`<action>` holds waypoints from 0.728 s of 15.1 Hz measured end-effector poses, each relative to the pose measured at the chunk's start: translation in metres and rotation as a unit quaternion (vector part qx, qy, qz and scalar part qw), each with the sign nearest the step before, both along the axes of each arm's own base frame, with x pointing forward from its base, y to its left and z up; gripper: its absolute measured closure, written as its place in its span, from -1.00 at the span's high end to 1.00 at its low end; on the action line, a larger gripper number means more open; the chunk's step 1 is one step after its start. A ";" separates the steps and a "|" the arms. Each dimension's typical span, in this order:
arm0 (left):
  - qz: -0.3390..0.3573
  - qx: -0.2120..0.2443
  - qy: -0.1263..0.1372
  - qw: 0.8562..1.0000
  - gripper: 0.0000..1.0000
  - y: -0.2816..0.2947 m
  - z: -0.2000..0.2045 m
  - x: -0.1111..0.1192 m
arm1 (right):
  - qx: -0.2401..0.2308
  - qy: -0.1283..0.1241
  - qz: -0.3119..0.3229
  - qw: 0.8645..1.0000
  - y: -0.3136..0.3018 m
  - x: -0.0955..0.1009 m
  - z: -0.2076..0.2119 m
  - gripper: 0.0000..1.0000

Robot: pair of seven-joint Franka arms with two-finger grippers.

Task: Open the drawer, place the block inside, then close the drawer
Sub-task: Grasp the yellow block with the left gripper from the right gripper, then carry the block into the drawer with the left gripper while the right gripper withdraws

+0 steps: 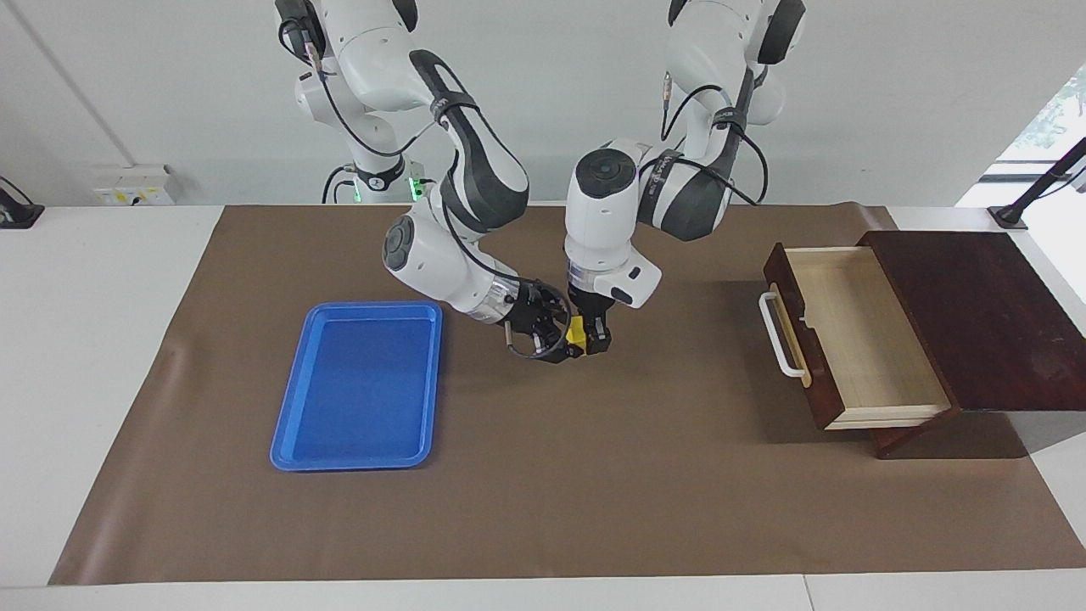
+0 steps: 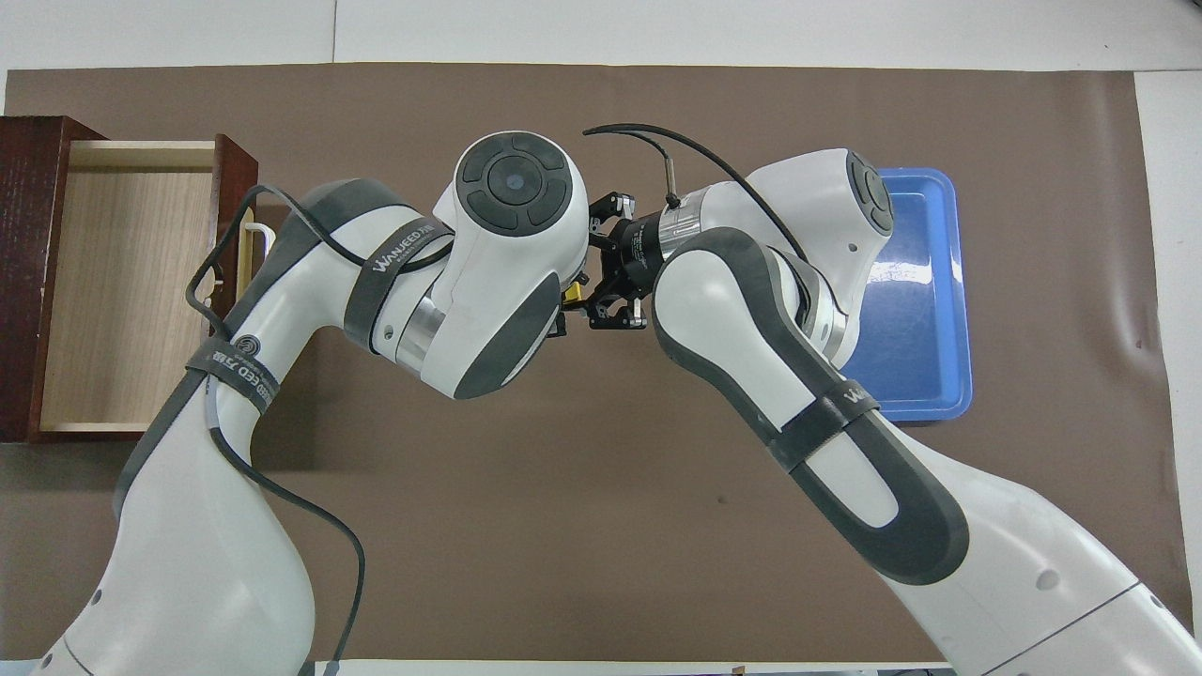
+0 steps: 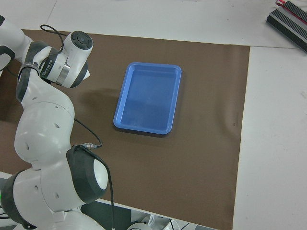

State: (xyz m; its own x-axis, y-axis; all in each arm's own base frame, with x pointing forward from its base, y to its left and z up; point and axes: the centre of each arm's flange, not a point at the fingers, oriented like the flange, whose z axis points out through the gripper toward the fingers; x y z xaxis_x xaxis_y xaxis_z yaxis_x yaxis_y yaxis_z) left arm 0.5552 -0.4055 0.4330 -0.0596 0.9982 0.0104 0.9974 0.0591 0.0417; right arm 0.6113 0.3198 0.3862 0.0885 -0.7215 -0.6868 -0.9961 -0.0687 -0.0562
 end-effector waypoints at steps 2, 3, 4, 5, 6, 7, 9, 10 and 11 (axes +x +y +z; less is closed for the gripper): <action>0.000 0.000 0.000 1.000 0.13 0.000 0.000 0.000 | 0.001 -0.003 -0.001 1.000 -0.001 0.001 0.003 0.97; 0.000 0.000 0.000 1.000 0.13 0.000 0.000 0.000 | 0.001 -0.004 -0.003 1.000 -0.003 0.002 0.005 1.00; 0.001 0.000 -0.001 1.000 0.13 0.002 0.003 0.000 | 0.001 -0.005 -0.005 1.000 -0.005 0.004 0.006 1.00; 0.004 0.001 -0.002 1.000 0.13 0.006 0.009 0.001 | 0.001 -0.006 -0.008 1.000 -0.009 0.006 0.008 1.00; 0.006 0.002 -0.002 1.000 0.13 0.014 0.019 0.002 | 0.002 -0.007 -0.011 1.000 -0.016 0.008 0.011 1.00; 0.005 0.006 0.001 1.000 0.13 0.026 0.030 0.004 | 0.003 -0.006 -0.014 1.000 -0.025 0.011 0.016 1.00; -0.005 0.018 0.013 1.000 0.13 0.063 0.057 0.009 | -0.001 -0.005 -0.014 1.000 -0.055 0.018 0.031 1.00; -0.011 0.022 0.019 1.000 0.13 0.084 0.069 0.013 | -0.010 -0.008 -0.006 1.000 -0.074 0.020 0.040 1.00; -0.018 0.025 0.023 0.999 0.13 0.105 0.079 0.017 | -0.021 -0.012 0.006 1.000 -0.093 0.021 0.049 1.00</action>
